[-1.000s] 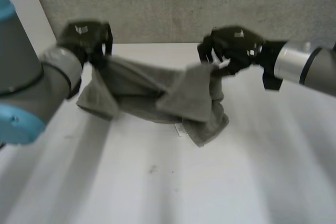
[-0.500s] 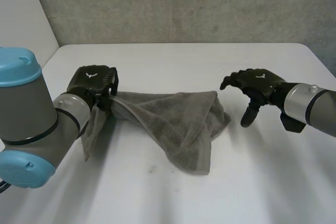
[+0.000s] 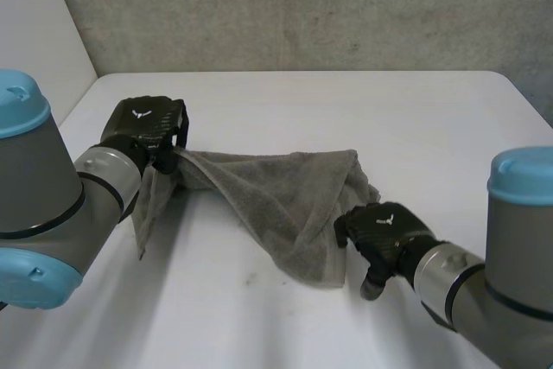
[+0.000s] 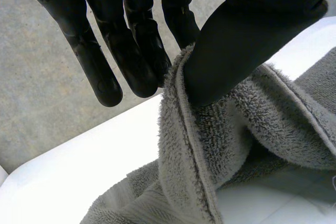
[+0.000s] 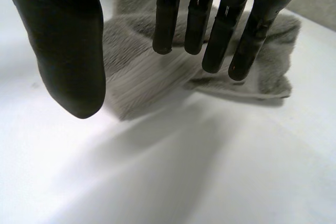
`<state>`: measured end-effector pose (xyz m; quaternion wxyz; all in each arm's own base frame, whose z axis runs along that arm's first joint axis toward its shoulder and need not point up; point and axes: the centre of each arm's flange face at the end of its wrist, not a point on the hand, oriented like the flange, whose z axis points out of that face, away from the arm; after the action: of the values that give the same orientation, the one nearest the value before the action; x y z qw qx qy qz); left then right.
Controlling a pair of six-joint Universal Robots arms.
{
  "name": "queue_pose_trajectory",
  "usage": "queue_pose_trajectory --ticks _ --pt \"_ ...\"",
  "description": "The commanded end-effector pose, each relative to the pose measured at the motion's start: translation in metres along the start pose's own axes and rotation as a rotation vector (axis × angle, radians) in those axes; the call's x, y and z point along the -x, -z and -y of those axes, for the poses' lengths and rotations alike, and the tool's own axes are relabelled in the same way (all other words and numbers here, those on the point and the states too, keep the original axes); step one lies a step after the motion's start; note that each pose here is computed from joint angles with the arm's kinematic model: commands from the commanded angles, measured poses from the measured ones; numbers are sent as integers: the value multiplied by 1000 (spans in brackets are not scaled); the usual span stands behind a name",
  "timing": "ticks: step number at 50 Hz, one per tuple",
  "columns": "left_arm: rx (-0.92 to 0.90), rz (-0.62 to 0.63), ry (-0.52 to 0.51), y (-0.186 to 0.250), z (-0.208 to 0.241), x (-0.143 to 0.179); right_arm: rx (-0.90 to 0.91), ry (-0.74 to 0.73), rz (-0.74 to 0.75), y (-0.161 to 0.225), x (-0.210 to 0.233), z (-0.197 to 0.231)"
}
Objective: Fold the towel.
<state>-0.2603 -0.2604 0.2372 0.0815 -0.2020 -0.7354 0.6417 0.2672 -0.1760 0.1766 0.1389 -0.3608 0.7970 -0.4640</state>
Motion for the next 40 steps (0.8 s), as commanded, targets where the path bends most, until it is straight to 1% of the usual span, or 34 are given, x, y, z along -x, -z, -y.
queue_pose_trajectory --ticks 1,8,21,30,40 --pt "-13 2 0 -1 -3 0 -36 29 24 -6 11 -8" --pt "-10 4 1 -1 -5 0 -35 35 50 -27 19 -19" --pt "-12 2 1 -3 -7 -1 -57 49 66 -59 27 -19" --pt "-12 4 1 -4 -8 -1 -81 50 9 -75 19 -11" --pt "-7 5 1 -5 -10 0 -82 48 -2 -86 17 -11"
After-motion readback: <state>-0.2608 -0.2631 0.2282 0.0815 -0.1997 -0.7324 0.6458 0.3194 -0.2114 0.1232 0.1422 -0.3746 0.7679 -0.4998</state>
